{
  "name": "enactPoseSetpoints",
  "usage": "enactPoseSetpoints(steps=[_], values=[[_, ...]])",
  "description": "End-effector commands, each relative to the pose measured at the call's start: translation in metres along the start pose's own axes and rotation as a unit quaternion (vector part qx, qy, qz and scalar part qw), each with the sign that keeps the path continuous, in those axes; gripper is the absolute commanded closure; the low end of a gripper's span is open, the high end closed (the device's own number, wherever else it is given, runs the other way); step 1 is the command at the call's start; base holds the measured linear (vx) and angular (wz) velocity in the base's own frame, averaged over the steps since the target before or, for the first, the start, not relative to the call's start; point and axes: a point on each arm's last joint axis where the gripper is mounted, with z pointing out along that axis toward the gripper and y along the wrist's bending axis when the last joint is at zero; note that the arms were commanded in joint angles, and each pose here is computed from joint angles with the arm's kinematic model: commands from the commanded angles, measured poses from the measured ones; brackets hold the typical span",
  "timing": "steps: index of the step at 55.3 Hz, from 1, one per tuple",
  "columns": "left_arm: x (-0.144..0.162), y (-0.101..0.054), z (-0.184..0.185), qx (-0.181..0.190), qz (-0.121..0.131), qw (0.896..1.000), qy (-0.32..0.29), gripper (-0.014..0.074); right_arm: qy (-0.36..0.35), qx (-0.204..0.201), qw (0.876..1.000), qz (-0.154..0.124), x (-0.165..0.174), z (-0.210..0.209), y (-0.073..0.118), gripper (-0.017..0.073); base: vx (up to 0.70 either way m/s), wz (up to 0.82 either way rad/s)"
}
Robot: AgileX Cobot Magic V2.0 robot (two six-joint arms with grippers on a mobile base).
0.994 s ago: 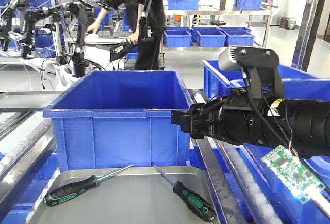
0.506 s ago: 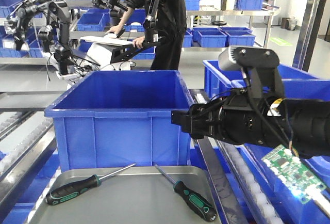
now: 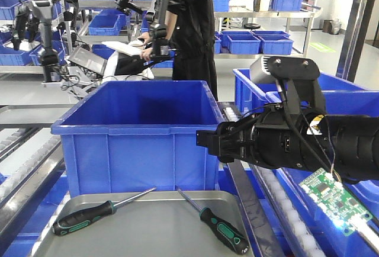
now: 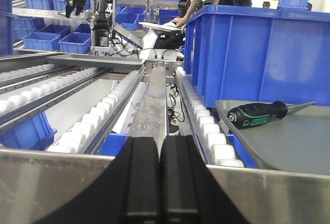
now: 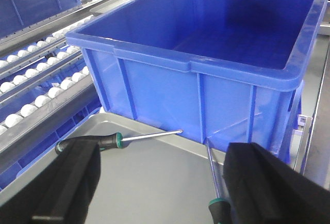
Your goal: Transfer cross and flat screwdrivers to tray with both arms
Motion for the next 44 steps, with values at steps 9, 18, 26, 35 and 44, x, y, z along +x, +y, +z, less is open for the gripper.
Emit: enactPoseSetpoints(steps=[9, 18, 26, 35, 44], values=[[-0.015, -0.001, -0.002, 0.004, -0.004, 0.999, -0.051, 0.0599, -0.067, 0.005, 0.998, -0.011, -0.021, -0.015, 0.001, 0.0001, 0.00, 0.00], [-0.015, -0.001, -0.002, 0.004, -0.004, 0.999, -0.051, 0.0599, -0.066, 0.016, 0.997, -0.034, -0.008, -0.037, -0.001, 0.0067, 0.00, 0.00], [-0.015, -0.001, -0.002, 0.004, -0.004, 0.999, -0.051, 0.0599, -0.068, 0.038, 0.997, -0.015, 0.041, -0.078, -0.012, 0.0158, 0.00, 0.00], [-0.015, -0.001, -0.002, 0.004, -0.004, 0.999, -0.051, 0.0599, -0.078, 0.104, 0.991, -0.029, 0.106, -0.124, -0.033, 0.0290, 0.00, 0.00], [-0.015, -0.001, -0.002, 0.004, -0.004, 0.999, -0.051, 0.0599, -0.138, 0.212, 0.965, -0.070, 0.168, -0.161, -0.053, 0.0466, 0.00, 0.00]])
